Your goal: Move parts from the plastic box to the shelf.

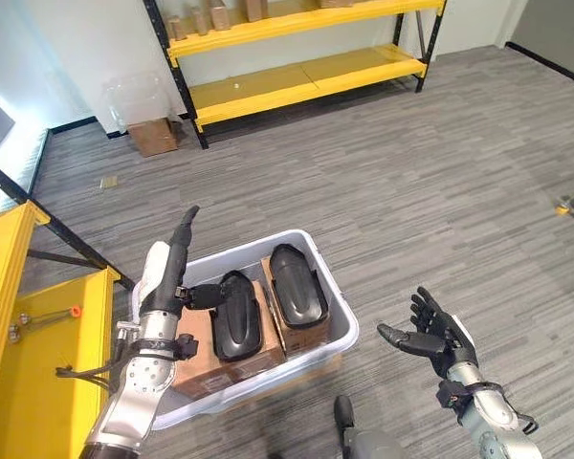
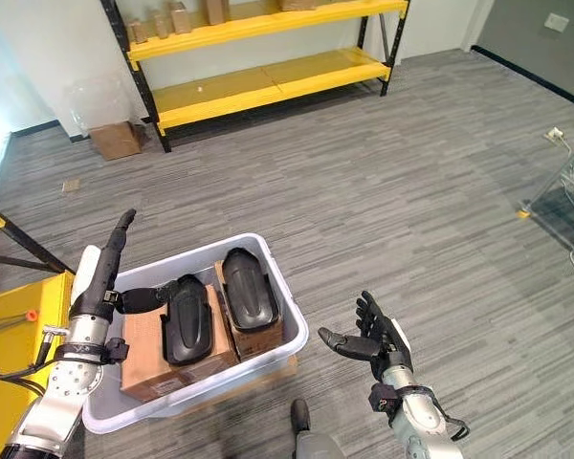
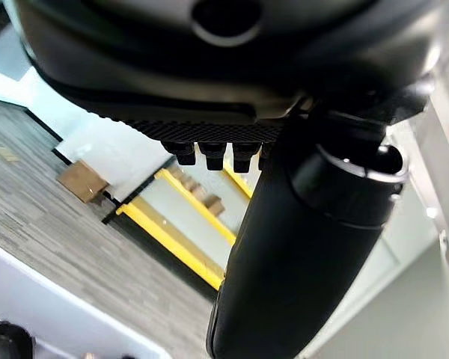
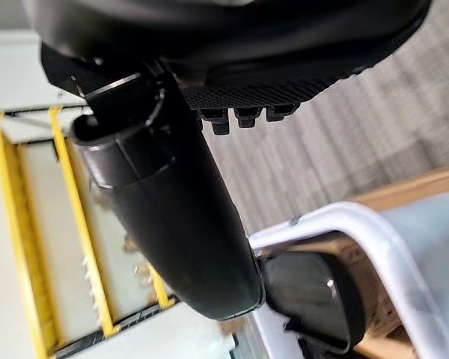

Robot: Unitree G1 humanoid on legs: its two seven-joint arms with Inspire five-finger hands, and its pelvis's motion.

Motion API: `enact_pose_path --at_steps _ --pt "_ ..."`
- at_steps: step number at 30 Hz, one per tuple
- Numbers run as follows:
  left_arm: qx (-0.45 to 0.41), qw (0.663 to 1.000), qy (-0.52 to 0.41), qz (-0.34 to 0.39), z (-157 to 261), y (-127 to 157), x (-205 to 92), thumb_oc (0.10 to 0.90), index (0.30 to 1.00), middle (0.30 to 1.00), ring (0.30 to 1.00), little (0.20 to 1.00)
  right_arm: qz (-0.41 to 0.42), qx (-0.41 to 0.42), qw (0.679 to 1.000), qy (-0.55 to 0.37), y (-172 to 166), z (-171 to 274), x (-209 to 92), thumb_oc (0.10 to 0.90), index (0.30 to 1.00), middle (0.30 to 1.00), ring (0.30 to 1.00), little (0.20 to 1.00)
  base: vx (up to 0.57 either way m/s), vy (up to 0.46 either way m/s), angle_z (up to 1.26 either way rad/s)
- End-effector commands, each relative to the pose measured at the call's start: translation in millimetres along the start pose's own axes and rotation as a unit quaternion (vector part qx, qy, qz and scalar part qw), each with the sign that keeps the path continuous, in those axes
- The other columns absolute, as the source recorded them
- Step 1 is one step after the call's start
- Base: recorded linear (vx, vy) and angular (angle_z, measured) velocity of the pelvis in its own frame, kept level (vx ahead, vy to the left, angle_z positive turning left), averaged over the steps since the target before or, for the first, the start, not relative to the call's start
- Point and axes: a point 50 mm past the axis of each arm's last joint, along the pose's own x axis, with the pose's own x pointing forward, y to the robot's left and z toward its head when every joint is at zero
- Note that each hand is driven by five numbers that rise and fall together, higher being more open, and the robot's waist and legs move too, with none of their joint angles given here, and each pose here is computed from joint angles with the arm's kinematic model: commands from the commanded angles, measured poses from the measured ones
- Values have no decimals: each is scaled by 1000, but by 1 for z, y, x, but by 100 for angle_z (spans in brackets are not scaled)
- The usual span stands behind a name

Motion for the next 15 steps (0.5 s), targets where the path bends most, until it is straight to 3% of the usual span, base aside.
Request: enact_pose_path --at_steps 1,15 --pt "130 983 -122 45 30 27 30 900 1000 1000 1000 1000 33 -17 991 -131 8 55 11 900 1000 1000 1000 1000 -18 27 -12" --pt "142 987 -71 5 12 4 21 900 1000 1000 1000 1000 42 -40 982 -179 14 70 15 900 1000 1000 1000 1000 -42 -7 -8"
